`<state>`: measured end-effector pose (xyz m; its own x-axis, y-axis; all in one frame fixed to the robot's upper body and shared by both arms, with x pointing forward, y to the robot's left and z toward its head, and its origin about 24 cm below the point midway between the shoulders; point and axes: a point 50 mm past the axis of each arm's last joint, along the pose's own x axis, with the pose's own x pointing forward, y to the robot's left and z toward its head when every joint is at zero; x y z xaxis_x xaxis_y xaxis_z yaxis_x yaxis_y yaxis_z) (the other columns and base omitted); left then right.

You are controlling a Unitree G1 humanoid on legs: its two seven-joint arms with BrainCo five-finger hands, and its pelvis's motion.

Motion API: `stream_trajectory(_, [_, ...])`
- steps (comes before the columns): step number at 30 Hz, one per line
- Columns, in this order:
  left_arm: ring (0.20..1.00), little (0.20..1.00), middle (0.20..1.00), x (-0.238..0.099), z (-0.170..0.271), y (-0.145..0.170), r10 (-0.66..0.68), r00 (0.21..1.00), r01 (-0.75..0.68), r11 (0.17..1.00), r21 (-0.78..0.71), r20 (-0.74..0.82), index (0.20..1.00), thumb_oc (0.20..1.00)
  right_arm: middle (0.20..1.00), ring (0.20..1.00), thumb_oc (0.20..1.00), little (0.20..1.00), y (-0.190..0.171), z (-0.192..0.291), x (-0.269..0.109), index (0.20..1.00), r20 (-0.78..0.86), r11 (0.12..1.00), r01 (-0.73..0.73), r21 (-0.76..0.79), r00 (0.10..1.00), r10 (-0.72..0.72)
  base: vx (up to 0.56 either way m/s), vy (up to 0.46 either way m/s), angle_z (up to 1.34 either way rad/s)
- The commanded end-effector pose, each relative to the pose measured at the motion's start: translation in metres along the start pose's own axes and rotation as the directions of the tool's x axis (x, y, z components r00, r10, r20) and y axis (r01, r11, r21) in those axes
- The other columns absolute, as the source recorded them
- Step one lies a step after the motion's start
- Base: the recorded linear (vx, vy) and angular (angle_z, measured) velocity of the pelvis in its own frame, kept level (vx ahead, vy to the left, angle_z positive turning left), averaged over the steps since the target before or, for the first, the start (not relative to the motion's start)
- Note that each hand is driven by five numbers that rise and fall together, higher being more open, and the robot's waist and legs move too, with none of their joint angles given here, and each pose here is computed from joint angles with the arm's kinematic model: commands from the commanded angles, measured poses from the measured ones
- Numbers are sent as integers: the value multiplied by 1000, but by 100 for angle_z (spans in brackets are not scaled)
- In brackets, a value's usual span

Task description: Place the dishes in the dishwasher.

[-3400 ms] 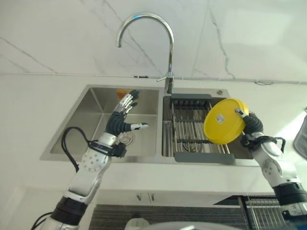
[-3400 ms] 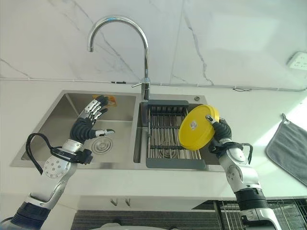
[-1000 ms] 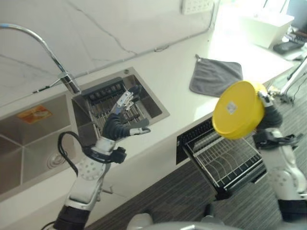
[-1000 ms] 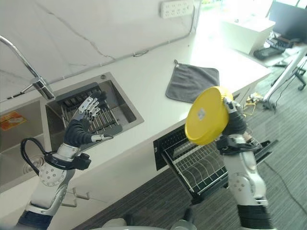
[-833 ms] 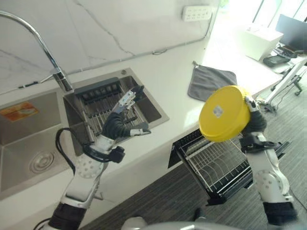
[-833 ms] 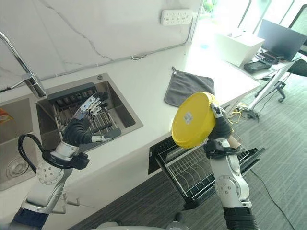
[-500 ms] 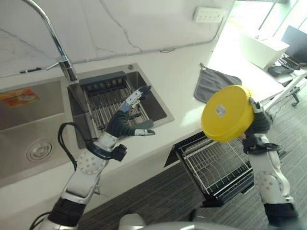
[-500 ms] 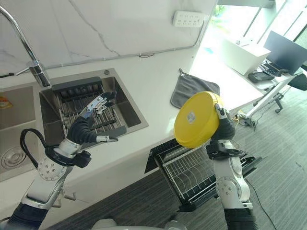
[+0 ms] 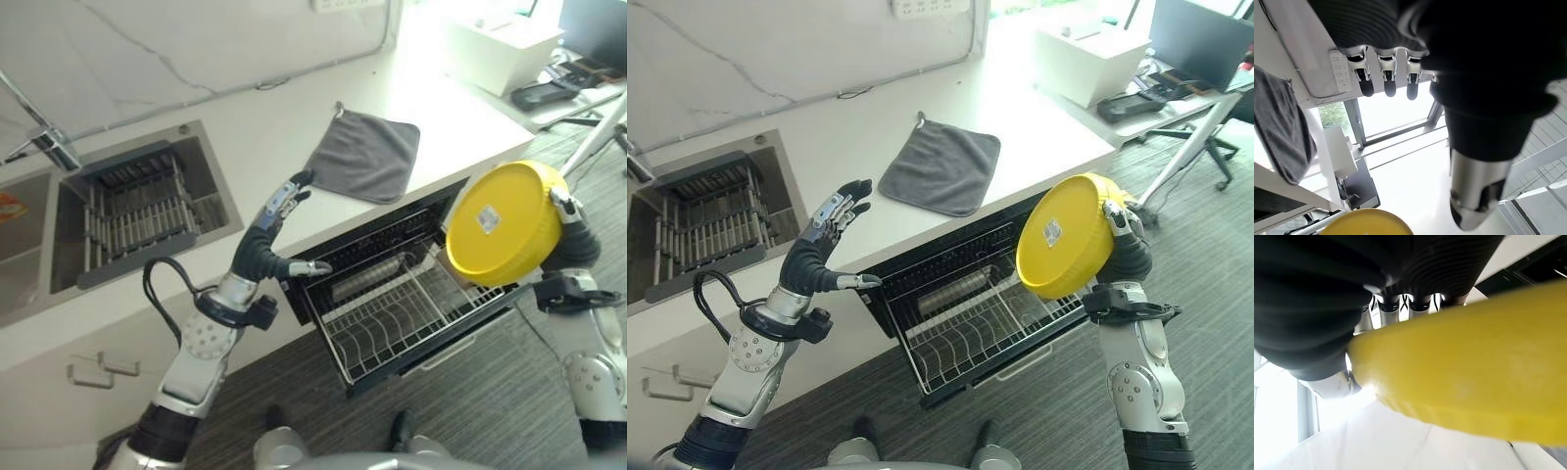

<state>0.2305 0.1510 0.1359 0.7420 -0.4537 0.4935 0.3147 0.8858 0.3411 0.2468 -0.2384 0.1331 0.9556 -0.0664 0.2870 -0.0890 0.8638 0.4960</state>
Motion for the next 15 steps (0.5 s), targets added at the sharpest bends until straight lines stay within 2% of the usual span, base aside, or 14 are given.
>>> stream_trajectory(1, [1000, 1000, 1000, 4, 11, 9, -103, 995, 100, 985, 139, 14, 1000, 1000, 200, 200, 200, 200, 32, 34, 17, 200, 163, 984, -170, -49, 971, 176, 40, 110, 8])
stream_trajectory(5, [1000, 1000, 1000, -8, -3, 14, -185, 977, 201, 967, 155, -109, 1000, 1000, 200, 200, 200, 200, 20, 41, 16, 200, 179, 989, -119, -82, 975, 132, -5, 53, 18])
stream_trajectory(7, [1000, 1000, 1000, -17, -10, 12, -292, 939, 310, 947, 79, -183, 1000, 1000, 200, 200, 200, 200, 18, 44, 18, 200, 184, 989, -110, -99, 975, 126, -3, 24, 34])
stream_trajectory(9, [1000, 1000, 1000, -30, -22, 2, -449, 844, 454, 889, -55, -294, 1000, 1000, 200, 200, 200, 200, 17, 48, 20, 200, 190, 987, -110, -117, 973, 131, -21, 34, 13])
stream_trajectory(11, [1000, 1000, 1000, -44, -37, -5, -533, 756, 468, 846, -256, -381, 1000, 1000, 200, 200, 200, 200, 19, 48, 25, 200, 185, 984, -123, -129, 972, 145, -29, 47, -1])
stream_trajectory(15, [1000, 1000, 1000, -63, -51, -16, -585, 684, 440, 807, -395, -435, 1000, 1000, 200, 200, 200, 200, 23, 46, 32, 200, 154, 973, -149, -175, 972, 176, 0, 10, 0])
